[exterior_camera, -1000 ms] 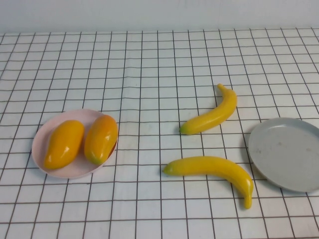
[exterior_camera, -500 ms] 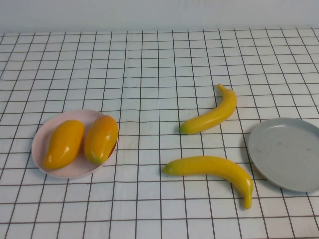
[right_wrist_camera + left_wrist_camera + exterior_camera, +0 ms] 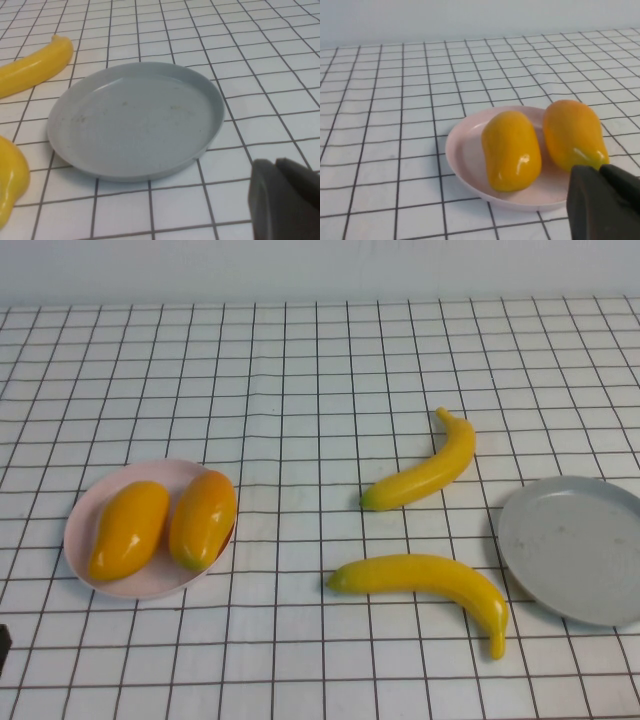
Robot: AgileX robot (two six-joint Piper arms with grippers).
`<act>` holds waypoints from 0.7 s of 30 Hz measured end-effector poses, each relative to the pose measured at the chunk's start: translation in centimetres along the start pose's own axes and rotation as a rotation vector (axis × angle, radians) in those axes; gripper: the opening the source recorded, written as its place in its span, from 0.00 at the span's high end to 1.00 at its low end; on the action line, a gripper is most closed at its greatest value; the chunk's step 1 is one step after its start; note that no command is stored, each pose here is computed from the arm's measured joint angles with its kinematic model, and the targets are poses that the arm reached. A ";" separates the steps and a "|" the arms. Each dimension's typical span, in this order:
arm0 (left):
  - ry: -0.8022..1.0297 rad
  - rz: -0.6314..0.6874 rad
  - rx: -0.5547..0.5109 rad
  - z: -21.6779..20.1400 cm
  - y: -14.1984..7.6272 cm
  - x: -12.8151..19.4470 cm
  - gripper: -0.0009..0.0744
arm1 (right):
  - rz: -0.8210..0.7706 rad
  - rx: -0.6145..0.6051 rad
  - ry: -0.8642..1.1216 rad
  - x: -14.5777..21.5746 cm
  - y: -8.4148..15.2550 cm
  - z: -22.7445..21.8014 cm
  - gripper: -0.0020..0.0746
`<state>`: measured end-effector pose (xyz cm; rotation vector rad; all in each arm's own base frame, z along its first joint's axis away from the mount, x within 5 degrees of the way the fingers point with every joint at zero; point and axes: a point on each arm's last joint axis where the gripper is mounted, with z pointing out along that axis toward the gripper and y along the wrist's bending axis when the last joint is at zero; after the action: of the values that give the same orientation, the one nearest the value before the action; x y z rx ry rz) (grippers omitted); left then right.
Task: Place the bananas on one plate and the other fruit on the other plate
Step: Put another type of fruit in the right plate
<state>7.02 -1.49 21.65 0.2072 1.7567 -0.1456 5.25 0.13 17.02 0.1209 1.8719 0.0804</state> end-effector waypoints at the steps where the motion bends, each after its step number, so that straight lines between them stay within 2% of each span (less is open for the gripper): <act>1: -0.012 -0.024 -0.025 0.0 0.2 0.6 0.99 | 0.000 0.000 0.000 0.0 0.0 0.0 1.00; 11: -0.066 0.022 -0.214 -1.1 1.1 3.0 0.99 | 0.000 0.000 0.000 0.0 0.0 0.0 0.99; 21: 0.116 -0.010 -0.219 -1.2 1.1 4.9 0.99 | 0.002 -0.001 0.000 0.0 0.0 0.0 1.00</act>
<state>5.26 0.11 17.13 0.0477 1.8743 0.0533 5.25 0.13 17.02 0.1219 1.8718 0.0821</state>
